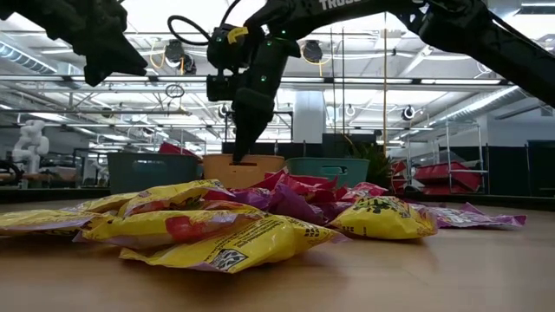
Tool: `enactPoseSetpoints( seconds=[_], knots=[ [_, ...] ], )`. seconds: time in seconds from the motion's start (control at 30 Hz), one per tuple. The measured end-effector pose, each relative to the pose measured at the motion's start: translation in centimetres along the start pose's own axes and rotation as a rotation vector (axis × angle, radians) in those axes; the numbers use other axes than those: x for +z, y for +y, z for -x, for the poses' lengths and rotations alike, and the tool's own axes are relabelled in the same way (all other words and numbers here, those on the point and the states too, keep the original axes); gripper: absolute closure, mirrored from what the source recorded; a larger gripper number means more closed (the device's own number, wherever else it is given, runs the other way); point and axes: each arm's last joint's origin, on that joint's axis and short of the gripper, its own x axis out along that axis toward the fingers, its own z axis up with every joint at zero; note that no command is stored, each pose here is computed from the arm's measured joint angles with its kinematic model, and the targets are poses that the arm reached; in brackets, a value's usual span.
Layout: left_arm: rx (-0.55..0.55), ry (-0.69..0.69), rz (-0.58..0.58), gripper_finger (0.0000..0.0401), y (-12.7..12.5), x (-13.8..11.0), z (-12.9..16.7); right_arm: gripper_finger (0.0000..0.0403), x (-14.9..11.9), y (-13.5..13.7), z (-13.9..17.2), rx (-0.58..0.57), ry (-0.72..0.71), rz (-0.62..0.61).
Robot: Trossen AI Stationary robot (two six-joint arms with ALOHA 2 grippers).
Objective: Sort candy
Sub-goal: Adjust the yellow bin, then put the purple candy into the green bin
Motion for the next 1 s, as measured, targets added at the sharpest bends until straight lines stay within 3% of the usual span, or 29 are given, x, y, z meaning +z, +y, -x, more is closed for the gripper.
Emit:
enactPoseSetpoints(
  seconds=[0.2, 0.37, 0.6, 0.77, 0.87, 1.0],
  knots=[
    [0.0, 0.0, 0.0, 0.0306, 0.0, 0.0, 0.0, 0.034, 0.2, 0.0, 1.2, -0.01, -0.029, 0.002],
    [0.0, -0.004, 0.0, 0.0306, 0.0, 0.1, 0.0, 0.0317, 0.1, -0.4, 4.2, -0.032, -0.067, -0.024],
    [0.008, -0.004, 0.0, 0.0306, 0.0, 0.0, 0.0, 0.0315, -1.6, -1.8, 10.3, -0.043, -0.09, -0.217],
    [0.008, -0.004, 0.0, 0.0306, 0.0, 0.0, 0.0, 0.0318, -2.8, -2.2, 13.2, 0.082, -0.12, -0.264],
    [0.008, -0.004, -0.001, 0.0306, 0.0, 0.0, 0.0, 0.0318, -3.2, -2.2, 14.3, 0.09, -0.129, -0.283],
    [0.009, -0.003, -0.162, 0.0306, 0.0, 0.0, 0.0, 0.0319, -3.3, -1.6, 15.8, 0.082, -0.16, -0.273]
  ],
)
